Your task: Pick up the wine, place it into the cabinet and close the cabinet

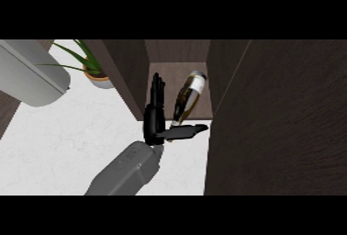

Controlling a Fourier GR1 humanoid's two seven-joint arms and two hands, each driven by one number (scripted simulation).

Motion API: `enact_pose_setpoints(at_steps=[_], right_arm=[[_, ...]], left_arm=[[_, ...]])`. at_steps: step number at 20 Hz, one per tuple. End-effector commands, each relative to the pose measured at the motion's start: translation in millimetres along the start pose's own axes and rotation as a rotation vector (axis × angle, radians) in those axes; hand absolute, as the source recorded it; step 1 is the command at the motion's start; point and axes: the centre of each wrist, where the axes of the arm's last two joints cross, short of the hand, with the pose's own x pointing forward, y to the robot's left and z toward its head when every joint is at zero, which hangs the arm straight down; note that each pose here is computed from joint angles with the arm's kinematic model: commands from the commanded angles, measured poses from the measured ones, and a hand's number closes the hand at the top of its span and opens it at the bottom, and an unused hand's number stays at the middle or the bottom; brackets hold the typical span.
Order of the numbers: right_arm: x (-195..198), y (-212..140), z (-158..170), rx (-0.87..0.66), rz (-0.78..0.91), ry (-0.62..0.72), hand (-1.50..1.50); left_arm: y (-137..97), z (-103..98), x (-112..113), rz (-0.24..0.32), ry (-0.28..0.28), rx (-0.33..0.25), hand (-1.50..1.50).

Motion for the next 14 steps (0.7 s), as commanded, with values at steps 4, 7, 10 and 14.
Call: enact_pose_setpoints(at_steps=[4,7,10,14], right_arm=[[10.9,-7.6,15.1,-0.025,0.016,-0.040,-1.50],[19.3,-1.0,29.3,-0.022,0.019,-0.028,-1.50],[10.8,-15.6,12.4,-0.018,0.026,-0.029,-1.50],[24.5,-5.3,23.9,-0.014,0.027,-0.040,-1.50]], left_arm=[[-22.7,57.0,32.9,0.053,-0.014,-0.018,-1.50],[-19.3,77.8,47.9,0.070,-0.023,-0.002,-1.50],[-15.1,91.4,61.8,0.067,-0.032,0.022,-1.50],[18.9,94.4,81.7,0.043,-0.014,0.037,-1.50]])
